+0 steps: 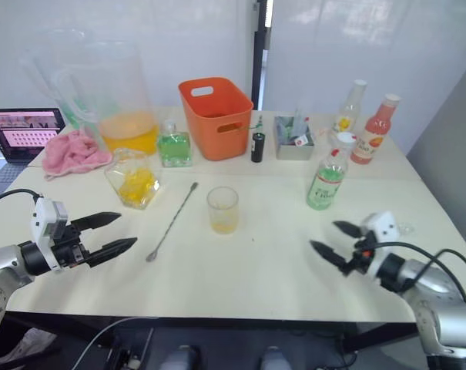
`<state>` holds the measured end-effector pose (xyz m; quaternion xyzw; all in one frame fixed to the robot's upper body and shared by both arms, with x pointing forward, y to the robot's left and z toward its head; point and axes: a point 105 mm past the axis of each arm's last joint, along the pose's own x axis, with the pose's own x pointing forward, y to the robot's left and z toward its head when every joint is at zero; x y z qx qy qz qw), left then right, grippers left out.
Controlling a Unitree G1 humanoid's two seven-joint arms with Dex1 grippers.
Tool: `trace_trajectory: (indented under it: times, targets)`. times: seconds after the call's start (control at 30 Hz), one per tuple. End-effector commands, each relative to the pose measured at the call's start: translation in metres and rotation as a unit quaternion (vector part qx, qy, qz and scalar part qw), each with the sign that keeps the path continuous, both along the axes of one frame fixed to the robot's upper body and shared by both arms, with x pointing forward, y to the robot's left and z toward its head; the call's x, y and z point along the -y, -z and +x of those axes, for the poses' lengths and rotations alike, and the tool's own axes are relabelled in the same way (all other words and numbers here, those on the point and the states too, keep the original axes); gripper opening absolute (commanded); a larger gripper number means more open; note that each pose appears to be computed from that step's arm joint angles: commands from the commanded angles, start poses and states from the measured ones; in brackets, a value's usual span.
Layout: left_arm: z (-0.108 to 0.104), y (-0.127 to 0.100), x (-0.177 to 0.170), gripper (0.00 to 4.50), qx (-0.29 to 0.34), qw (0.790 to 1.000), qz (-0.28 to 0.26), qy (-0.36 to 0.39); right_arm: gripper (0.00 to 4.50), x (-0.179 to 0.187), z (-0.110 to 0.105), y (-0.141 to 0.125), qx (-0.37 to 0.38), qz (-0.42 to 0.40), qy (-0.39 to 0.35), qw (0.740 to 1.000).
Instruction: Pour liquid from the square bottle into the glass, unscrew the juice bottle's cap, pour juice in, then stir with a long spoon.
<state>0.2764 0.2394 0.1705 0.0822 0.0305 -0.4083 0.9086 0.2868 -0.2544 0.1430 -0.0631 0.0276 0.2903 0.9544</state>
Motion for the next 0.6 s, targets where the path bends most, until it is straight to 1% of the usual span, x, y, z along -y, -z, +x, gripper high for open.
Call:
trace_trajectory:
  times: [0.03,0.1,0.13,0.2,0.27,0.37,0.47,0.53,0.6]
  targets:
    - [0.005,-0.006,0.002,4.47,0.010,1.000,0.012,0.020,4.50,0.031,-0.008,-0.020,0.045,0.001,0.050,0.998]
    - [0.007,-0.007,0.007,4.47,0.008,0.999,0.004,0.040,4.50,0.048,-0.016,-0.023,0.050,0.006,0.080,0.996]
    - [0.009,-0.008,0.011,4.47,0.006,0.999,0.000,0.051,4.50,0.056,-0.022,-0.020,0.040,0.004,0.097,0.994]
    - [0.011,-0.012,0.014,4.47,0.010,0.998,-0.007,0.064,4.50,0.063,-0.029,-0.015,0.028,-0.002,0.112,0.993]
    - [0.013,-0.017,0.016,4.47,0.013,0.997,-0.019,0.071,4.50,0.063,-0.032,-0.014,0.027,0.002,0.117,0.993]
    - [0.016,-0.023,0.020,4.47,0.017,0.996,-0.031,0.080,4.50,0.061,-0.033,-0.015,0.031,0.008,0.120,0.992]
    - [0.015,-0.030,0.029,4.47,0.028,0.995,-0.030,0.094,4.50,0.051,-0.029,-0.023,0.039,0.023,0.103,0.994]
    - [0.014,-0.033,0.032,4.47,0.033,0.994,-0.032,0.094,4.50,0.052,-0.025,-0.028,0.042,0.032,0.104,0.993]
    - [0.011,-0.038,0.035,4.47,0.038,0.994,-0.037,0.096,4.50,0.051,-0.013,-0.033,0.042,0.030,0.100,0.994]
